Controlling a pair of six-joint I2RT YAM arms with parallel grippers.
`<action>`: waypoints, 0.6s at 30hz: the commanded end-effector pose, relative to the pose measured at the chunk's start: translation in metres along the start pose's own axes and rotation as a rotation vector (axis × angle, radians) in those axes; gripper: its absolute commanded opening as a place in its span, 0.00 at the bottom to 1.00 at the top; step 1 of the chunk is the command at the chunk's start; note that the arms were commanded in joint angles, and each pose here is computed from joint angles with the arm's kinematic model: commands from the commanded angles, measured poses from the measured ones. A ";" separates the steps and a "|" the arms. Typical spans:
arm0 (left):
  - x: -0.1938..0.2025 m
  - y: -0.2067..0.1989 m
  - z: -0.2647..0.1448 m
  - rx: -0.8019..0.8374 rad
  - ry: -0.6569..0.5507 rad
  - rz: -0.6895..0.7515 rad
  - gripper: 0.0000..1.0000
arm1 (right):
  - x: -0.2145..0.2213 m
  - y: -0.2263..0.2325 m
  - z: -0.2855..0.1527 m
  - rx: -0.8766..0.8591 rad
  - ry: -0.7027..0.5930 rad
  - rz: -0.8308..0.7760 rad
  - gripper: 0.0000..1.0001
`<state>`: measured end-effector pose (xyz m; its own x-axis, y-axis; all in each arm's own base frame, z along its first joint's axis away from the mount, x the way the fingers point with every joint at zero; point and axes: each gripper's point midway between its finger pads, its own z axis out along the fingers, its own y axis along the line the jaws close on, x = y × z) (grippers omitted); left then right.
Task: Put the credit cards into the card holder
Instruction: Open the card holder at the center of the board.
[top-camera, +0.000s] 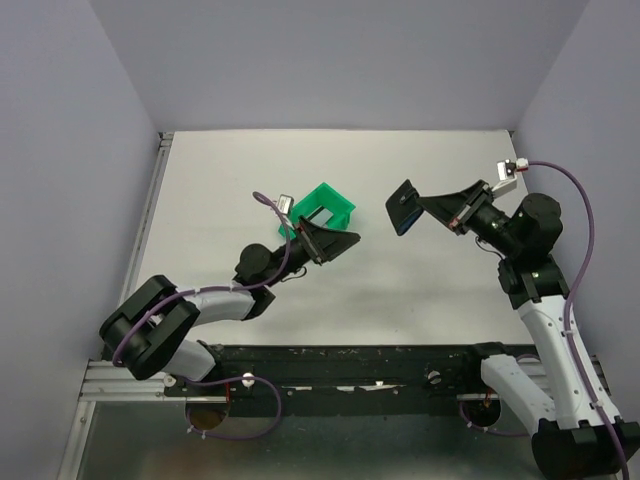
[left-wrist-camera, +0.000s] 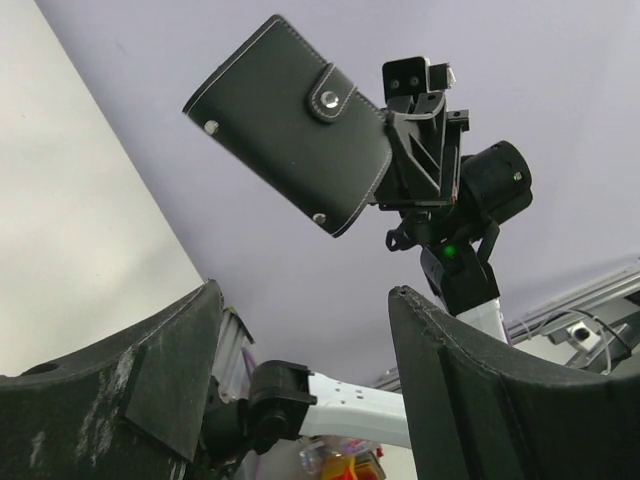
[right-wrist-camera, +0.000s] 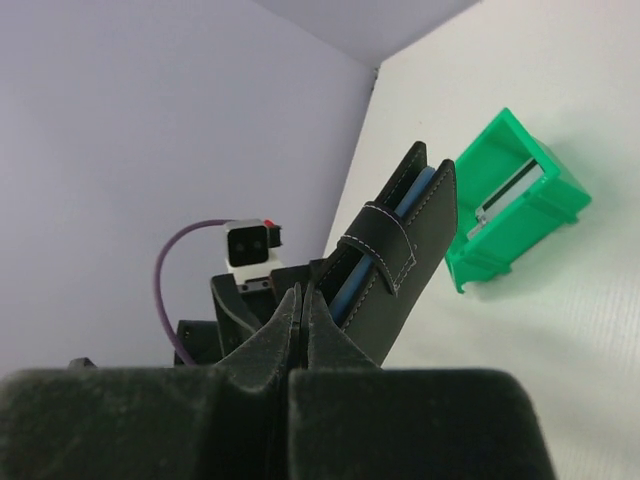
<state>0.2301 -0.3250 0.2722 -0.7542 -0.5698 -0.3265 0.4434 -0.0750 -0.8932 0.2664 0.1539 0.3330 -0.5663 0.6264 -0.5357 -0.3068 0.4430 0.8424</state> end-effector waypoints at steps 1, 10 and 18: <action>-0.006 -0.048 0.008 0.193 -0.067 -0.045 0.78 | -0.004 0.039 -0.008 -0.121 0.014 -0.009 0.00; 0.007 -0.071 0.022 0.282 -0.064 -0.109 0.77 | 0.004 0.071 -0.026 -0.222 0.059 -0.050 0.01; 0.004 -0.099 0.024 0.346 -0.089 -0.129 0.77 | 0.013 0.080 -0.040 -0.254 0.072 -0.065 0.01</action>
<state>0.2179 -0.3678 0.2733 -0.8253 -0.5328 -0.1872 0.3159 -0.1607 -0.9351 0.2241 0.1668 0.3778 -0.5836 0.5805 -0.5678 -0.4592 0.3408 0.8204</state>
